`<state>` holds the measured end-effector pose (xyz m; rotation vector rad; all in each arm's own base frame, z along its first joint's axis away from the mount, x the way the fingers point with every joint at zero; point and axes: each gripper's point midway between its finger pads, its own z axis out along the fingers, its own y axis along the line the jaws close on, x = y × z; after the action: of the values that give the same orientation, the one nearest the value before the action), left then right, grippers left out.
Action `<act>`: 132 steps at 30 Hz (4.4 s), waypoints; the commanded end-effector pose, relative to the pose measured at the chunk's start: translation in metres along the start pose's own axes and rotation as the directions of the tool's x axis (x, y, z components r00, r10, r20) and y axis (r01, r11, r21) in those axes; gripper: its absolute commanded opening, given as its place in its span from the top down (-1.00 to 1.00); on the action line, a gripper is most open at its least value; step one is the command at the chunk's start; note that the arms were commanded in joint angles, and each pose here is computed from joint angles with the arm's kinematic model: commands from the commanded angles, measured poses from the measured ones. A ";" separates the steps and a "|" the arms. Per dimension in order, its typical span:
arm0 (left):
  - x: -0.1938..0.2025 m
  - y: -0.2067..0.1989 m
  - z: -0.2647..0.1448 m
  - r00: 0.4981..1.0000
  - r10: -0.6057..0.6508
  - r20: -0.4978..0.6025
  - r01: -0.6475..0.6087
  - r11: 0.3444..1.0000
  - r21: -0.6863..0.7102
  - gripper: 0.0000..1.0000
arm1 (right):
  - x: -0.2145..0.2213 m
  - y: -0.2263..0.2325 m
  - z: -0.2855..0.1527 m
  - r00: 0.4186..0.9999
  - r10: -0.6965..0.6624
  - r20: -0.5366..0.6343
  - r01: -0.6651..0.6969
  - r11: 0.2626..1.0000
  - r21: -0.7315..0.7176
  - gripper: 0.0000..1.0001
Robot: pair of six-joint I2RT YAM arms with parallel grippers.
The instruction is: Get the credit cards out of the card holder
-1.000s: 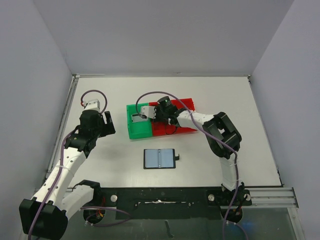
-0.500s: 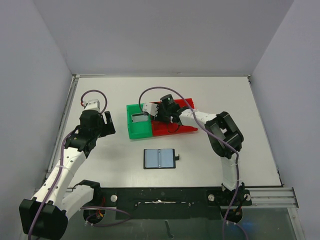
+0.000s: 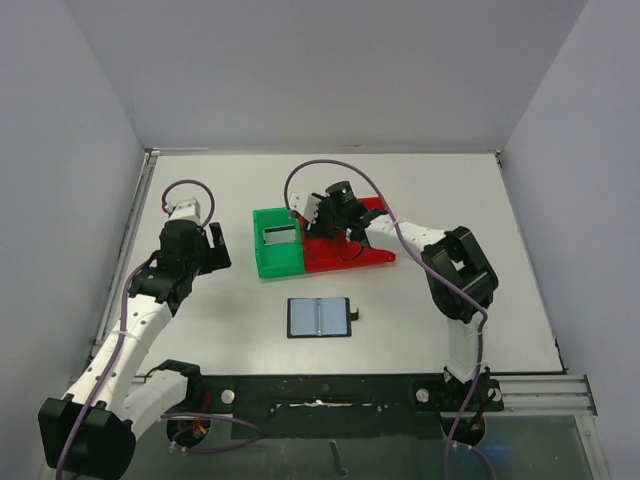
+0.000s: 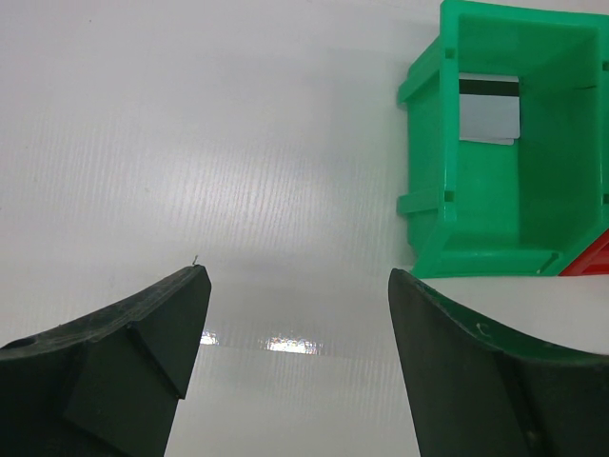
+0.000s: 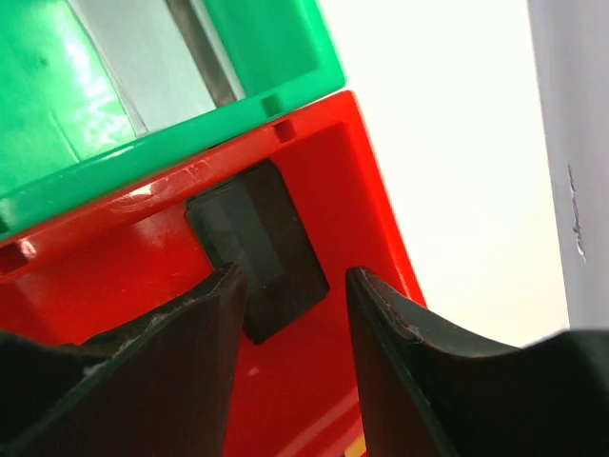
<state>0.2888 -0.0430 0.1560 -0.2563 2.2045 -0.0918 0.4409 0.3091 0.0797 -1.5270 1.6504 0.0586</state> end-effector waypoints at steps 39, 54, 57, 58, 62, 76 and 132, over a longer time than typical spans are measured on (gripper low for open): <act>-0.022 0.001 -0.004 0.996 -0.011 0.088 0.011 1.000 0.004 -0.52 | -0.044 0.166 -0.111 0.223 0.971 0.091 -0.944 0.191 0.269 -0.28; -0.021 0.000 -0.002 0.997 -0.011 0.080 0.010 1.000 0.010 -0.52 | -0.053 0.202 -0.078 0.234 0.970 -0.071 -0.943 0.244 0.226 -0.08; -0.021 0.001 -0.002 0.997 -0.011 0.080 0.011 1.000 0.008 -0.52 | -0.043 0.211 -0.075 0.216 0.971 -0.106 -0.937 0.236 0.257 -0.05; -0.021 0.000 -0.002 0.997 -0.012 0.080 0.011 1.000 0.010 -0.52 | -0.039 0.215 -0.074 0.210 0.971 -0.116 -0.935 0.234 0.267 -0.07; -0.021 0.000 -0.002 0.997 -0.011 0.079 0.011 1.000 0.009 -0.52 | -0.025 0.226 -0.071 0.202 0.966 -0.158 -0.927 0.241 0.289 -0.06; -0.018 -0.003 0.001 0.998 -0.007 0.064 0.005 1.000 0.027 -0.52 | -0.003 0.236 -0.068 0.060 0.983 -0.175 -0.984 0.088 0.158 0.70; 0.074 -0.059 -0.055 0.849 -0.525 -0.063 0.526 0.824 0.210 -0.18 | -0.032 0.220 -0.080 0.312 0.937 -0.159 -0.905 0.344 0.252 -0.49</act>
<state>0.2058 -0.1328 0.1170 -0.6765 2.1199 -0.6834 0.2063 0.3478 0.0370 -0.1859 2.5595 0.4883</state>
